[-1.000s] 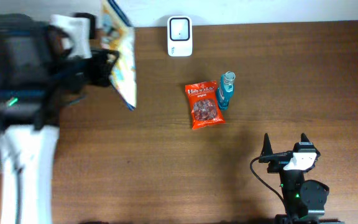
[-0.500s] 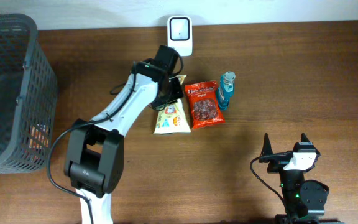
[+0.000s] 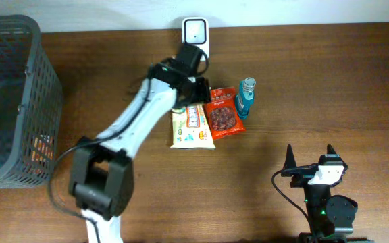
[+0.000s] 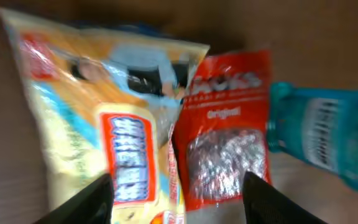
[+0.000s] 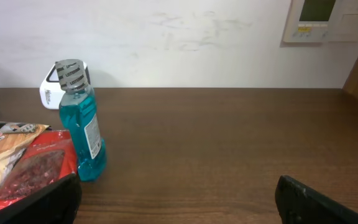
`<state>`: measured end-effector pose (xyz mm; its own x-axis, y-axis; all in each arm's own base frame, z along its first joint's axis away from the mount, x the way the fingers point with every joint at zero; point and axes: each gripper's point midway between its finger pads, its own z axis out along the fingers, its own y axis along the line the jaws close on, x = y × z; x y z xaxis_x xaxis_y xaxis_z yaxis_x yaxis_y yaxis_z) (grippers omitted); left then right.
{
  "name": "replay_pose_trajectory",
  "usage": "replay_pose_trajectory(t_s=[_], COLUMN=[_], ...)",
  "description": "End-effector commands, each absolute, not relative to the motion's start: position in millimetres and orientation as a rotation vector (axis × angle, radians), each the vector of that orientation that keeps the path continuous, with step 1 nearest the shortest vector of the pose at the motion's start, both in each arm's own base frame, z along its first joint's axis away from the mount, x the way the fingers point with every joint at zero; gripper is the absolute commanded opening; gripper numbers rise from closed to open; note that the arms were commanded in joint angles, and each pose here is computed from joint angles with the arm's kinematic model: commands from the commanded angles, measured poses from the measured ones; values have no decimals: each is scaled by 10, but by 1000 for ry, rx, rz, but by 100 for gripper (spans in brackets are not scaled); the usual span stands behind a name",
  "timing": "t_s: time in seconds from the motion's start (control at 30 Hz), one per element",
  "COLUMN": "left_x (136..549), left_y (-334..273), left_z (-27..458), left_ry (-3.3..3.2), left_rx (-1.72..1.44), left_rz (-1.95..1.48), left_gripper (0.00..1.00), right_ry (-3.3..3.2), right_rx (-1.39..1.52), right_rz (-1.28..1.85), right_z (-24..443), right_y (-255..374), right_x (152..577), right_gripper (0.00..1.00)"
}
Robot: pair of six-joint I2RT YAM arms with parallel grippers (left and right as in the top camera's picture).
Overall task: Scan the item barcode
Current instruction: 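Place the yellow snack bag on the table left of the red bag, then reach the left gripper into the basket and grasp the small orange tissue pack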
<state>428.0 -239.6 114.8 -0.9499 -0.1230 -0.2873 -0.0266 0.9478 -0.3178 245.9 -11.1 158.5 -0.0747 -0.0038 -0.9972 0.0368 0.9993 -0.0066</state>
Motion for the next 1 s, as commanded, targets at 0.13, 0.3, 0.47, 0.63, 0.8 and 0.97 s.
replay_pose_trajectory(t_s=[0.13, 0.3, 0.47, 0.63, 0.8, 0.97], left_x=[4354, 3913, 3462, 3617, 3483, 3252], left_y=[-558, 1503, 2827, 2887, 2769, 2589], left_z=[3689, 4160, 3601, 2562, 1635, 991], left_ry=[2178, 1988, 2069, 2435, 2771, 3005], left_rx=[-8, -523, -840, -660, -596, -656], left_rz=[5, 284, 462, 240, 88, -106], left_gripper=[88, 100, 94, 86, 77, 79], right_ry=[1651, 1651, 1651, 1651, 1651, 1651], right_rx=[20, 20, 20, 20, 20, 20], right_rz=[-39, -39, -39, -39, -39, -39], right_z=[1553, 1553, 1553, 1553, 1553, 1553], right_y=[-109, -109, -109, -109, -109, -109], right_x=[2459, 2459, 2459, 2459, 2459, 2459], right_gripper=[99, 98, 98, 98, 98, 98])
